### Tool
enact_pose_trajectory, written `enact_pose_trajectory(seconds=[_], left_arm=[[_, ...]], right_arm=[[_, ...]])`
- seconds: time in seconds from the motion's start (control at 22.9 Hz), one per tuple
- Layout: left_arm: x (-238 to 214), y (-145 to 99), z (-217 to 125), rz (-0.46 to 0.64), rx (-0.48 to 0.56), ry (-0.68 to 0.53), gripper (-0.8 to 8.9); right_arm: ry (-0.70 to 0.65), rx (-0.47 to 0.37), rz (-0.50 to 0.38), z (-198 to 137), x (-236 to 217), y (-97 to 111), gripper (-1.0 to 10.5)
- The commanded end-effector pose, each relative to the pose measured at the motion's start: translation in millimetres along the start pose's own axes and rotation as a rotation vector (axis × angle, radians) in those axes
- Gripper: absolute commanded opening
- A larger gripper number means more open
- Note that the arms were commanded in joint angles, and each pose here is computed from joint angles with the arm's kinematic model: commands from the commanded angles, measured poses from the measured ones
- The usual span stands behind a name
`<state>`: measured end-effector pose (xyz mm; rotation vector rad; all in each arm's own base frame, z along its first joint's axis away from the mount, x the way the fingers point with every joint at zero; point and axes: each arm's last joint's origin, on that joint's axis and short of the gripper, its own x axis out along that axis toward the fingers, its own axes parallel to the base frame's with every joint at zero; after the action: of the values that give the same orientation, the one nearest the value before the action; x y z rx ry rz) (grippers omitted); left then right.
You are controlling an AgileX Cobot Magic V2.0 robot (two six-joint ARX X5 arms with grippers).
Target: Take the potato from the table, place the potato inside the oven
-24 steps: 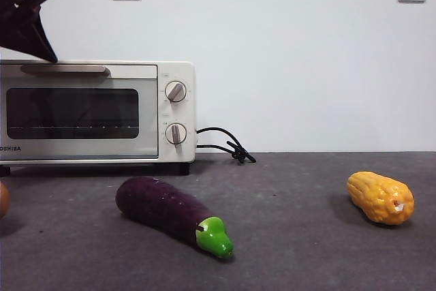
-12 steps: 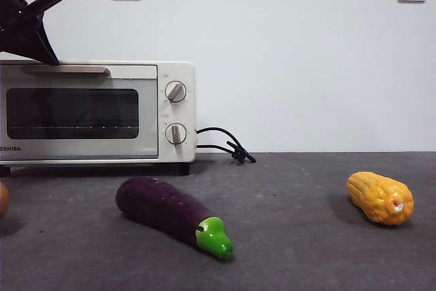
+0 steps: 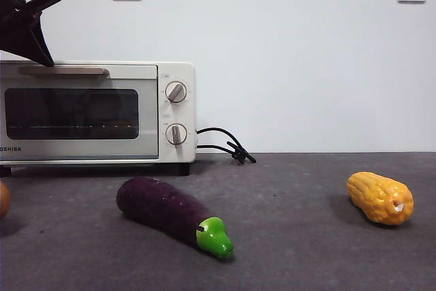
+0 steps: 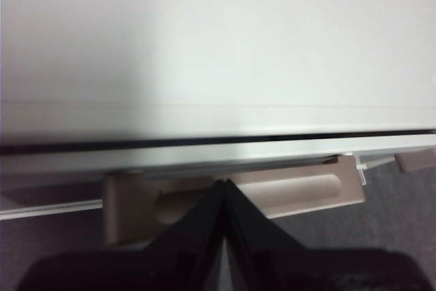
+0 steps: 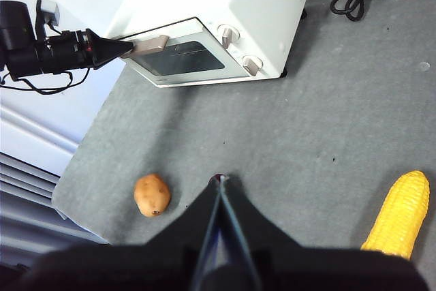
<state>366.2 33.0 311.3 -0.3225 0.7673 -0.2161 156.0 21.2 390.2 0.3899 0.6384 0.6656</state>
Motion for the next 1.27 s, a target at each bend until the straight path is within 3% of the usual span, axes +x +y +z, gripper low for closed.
enact_pose_trajectory(seconds=[0.04,0.52,1.27], left_arm=[[19,9,-20,0.053,-0.006,0.136,-0.06],[24,-5,-32,0.161,0.079,0.236,-0.06],[33,-33,-45,0.209,0.211,0.33,-0.06]], right_arm=[[-0.006,-0.017,0.001,1,-1,1,0.0],[0.037,0.001,0.009,-6,-4,3,0.0],[0.009,-0.031,0.012,-28,-33,25,0.0]])
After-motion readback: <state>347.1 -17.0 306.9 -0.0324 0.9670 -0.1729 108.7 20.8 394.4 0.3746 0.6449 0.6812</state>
